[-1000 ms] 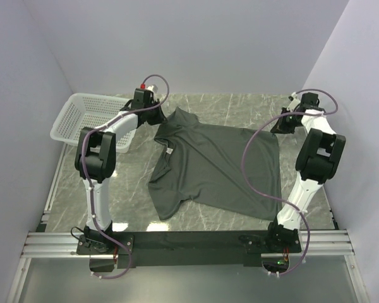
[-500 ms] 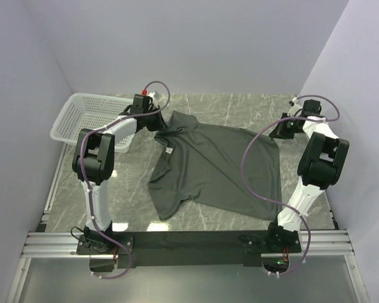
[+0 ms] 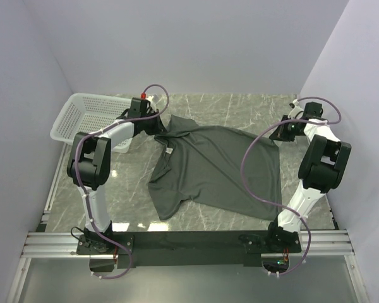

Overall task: Fold and stack the t-shirts
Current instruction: Fold the tshirt

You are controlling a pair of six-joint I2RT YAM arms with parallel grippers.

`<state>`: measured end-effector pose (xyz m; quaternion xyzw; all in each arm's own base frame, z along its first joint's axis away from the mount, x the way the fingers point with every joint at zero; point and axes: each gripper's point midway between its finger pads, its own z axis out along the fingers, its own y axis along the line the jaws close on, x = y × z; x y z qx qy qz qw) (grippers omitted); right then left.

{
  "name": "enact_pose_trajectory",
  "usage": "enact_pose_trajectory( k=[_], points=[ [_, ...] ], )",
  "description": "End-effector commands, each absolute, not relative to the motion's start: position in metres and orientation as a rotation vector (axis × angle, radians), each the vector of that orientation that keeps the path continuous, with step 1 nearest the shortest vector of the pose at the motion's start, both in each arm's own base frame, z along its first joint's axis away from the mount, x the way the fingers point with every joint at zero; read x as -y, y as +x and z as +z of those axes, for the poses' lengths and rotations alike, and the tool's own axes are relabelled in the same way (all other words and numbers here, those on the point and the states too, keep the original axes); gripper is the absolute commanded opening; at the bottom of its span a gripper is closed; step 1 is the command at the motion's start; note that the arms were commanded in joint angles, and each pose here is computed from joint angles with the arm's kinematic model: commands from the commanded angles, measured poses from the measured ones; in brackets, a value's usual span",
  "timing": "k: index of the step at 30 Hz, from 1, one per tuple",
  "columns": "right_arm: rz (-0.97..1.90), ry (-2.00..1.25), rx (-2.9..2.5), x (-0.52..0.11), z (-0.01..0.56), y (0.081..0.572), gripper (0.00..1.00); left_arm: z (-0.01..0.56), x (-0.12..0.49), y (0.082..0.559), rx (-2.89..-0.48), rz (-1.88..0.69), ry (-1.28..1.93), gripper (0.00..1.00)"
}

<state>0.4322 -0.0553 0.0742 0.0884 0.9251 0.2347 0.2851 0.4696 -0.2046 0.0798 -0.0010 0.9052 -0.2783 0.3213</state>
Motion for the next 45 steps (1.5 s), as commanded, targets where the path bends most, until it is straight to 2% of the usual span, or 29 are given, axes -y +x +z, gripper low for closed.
enact_pose_trajectory(
  k=[1, 26, 29, 30, 31, 33, 34, 36, 41, 43, 45],
  points=[
    [0.598, 0.203, -2.407, 0.064, 0.099, 0.431, 0.00, 0.112, 0.207, 0.469, -2.293, -0.753, 0.067, 0.01],
    [0.612, 0.219, -2.453, 0.082, 0.073, 0.377, 0.00, 0.096, 0.195, 0.410, -2.425, -0.753, 0.067, 0.01],
    [0.612, 0.221, -2.471, 0.083, 0.068, 0.371, 0.00, 0.083, 0.195, 0.400, -2.491, -0.745, 0.062, 0.12],
    [0.617, 0.218, -2.474, 0.082, 0.067, 0.371, 0.00, 0.082, 0.196, 0.398, -2.504, -0.741, 0.061, 0.18],
    [0.624, 0.216, -2.477, 0.082, 0.066, 0.370, 0.00, 0.085, 0.198, 0.395, -2.504, -0.739, 0.075, 0.28],
    [0.638, 0.212, -2.480, 0.080, 0.065, 0.370, 0.00, 0.094, 0.199, 0.395, -2.477, -0.716, 0.074, 0.38],
    [0.639, 0.212, -2.479, 0.080, 0.065, 0.370, 0.00, 0.111, 0.200, 0.400, -2.419, -0.720, 0.077, 0.47],
    [0.646, 0.211, -2.478, 0.080, 0.064, 0.371, 0.00, 0.130, 0.200, 0.409, -2.356, -0.716, 0.069, 0.54],
    [0.672, 0.212, -2.487, 0.076, 0.059, 0.372, 0.00, 0.167, 0.216, 0.460, -2.242, -0.737, 0.074, 0.55],
    [0.676, 0.211, -2.488, 0.075, 0.059, 0.372, 0.00, 0.145, 0.223, 0.477, -2.286, -0.732, 0.081, 0.55],
    [0.679, 0.202, -2.485, 0.074, 0.060, 0.373, 0.00, 0.152, 0.228, 0.500, -2.271, -0.715, 0.095, 0.55]
  ],
)
